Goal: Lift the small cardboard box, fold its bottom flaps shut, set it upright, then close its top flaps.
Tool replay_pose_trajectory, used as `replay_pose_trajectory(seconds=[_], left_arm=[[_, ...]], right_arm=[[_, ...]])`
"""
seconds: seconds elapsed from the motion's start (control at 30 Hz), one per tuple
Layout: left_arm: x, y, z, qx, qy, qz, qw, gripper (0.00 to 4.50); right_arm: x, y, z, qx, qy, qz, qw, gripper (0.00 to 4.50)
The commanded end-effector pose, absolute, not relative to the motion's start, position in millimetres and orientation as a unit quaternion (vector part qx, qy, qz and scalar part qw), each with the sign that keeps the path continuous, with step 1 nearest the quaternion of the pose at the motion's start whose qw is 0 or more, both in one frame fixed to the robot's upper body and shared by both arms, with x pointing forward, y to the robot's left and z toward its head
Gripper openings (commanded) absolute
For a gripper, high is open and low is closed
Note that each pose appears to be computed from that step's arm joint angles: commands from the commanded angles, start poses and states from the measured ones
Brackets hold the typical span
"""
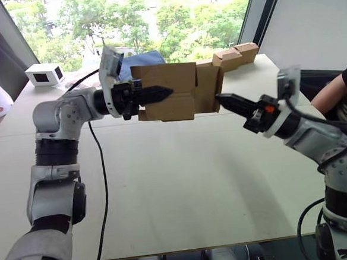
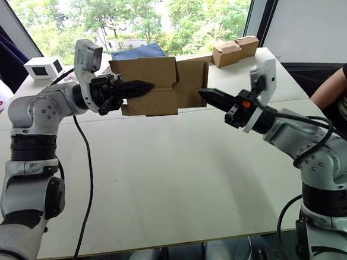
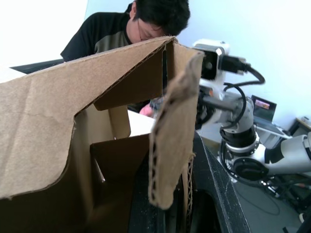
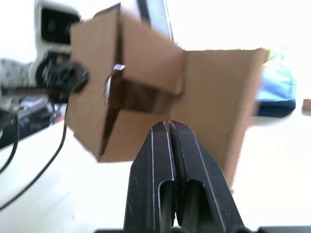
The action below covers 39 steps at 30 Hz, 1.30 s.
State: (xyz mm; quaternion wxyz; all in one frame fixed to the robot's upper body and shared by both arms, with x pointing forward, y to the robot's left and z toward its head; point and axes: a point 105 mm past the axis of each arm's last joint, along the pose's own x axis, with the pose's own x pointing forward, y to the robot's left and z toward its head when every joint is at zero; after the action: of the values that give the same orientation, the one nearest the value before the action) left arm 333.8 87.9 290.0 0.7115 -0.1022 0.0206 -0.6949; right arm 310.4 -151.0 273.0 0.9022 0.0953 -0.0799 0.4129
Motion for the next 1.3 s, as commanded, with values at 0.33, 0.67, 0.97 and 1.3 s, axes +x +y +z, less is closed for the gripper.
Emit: replay_pose_trajectory(seconds=[0.33, 0.67, 0.97, 1.3], left_arm=[[325.8, 87.0, 305.7, -0.091, -0.009, -0.711, 0.697, 0.0], [328.1, 91.8, 305.1, -0.086, -0.005, -0.7, 0.709, 0.0], [330.9, 90.5, 305.8, -0.09, -0.005, -0.699, 0.709, 0.0], [332.2, 90.0, 308.6, -0.095, -0.008, -0.701, 0.706, 0.0]], right_arm=[[375.4, -172.4, 253.2, -0.006, -0.078, 0.265, 0.961, 0.04], [345.7, -118.9, 260.1, 0.054, -0.103, 0.424, 0.898, 0.04], [315.5, -105.8, 264.7, 0.135, -0.099, 0.484, 0.859, 0.04], [316.1, -120.6, 262.1, 0.263, -0.107, 0.468, 0.837, 0.75]])
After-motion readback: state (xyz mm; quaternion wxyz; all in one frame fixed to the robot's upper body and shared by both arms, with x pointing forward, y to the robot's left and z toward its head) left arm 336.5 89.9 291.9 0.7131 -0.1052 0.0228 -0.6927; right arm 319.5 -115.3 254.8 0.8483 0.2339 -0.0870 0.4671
